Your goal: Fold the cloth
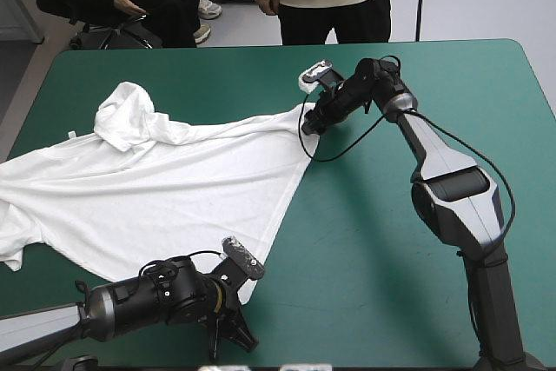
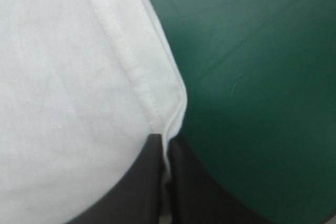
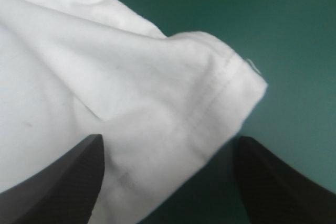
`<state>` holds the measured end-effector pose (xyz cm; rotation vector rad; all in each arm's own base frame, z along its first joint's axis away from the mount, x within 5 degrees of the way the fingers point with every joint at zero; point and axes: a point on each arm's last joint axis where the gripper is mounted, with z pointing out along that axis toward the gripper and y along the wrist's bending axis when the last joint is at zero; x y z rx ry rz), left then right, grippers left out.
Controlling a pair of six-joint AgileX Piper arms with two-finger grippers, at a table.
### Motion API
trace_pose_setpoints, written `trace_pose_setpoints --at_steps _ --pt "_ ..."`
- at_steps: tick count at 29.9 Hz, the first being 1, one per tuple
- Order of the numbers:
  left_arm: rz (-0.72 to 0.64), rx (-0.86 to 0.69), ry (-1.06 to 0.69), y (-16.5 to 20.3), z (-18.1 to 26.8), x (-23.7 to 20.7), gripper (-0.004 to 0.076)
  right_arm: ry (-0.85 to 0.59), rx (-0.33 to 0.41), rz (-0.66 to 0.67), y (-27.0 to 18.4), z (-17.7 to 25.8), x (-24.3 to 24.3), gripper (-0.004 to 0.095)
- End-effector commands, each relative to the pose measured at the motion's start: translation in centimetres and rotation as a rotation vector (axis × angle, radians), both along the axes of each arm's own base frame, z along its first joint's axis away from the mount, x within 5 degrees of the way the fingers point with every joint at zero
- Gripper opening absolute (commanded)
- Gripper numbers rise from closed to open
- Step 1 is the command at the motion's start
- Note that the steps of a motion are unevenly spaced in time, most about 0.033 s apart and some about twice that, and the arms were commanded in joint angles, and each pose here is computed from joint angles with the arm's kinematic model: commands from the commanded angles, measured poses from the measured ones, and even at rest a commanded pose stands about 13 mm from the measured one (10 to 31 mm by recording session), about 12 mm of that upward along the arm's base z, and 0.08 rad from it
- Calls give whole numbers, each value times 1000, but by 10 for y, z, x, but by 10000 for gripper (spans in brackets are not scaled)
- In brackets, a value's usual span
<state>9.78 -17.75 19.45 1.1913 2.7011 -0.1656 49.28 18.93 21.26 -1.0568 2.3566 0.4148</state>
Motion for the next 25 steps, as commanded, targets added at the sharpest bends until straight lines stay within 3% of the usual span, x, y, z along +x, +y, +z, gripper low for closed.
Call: trace_pose_setpoints --at_steps 1,7,12,18,25 --pt "89 11 138 0 -13 -12 -17 -116 43 35 14 46 -10 633" --pt "121 7 142 0 -13 -12 -17 -88 -2 23 19 31 -9 375" --pt "124 -31 126 -4 -12 -10 -17 -77 -53 10 15 27 -9 -14" --pt "135 -83 95 -7 -10 -7 -17 -74 -78 -11 10 44 -15 0" --pt "128 -186 -76 -10 29 6 -17 -47 -40 11 1 112 -52 0"
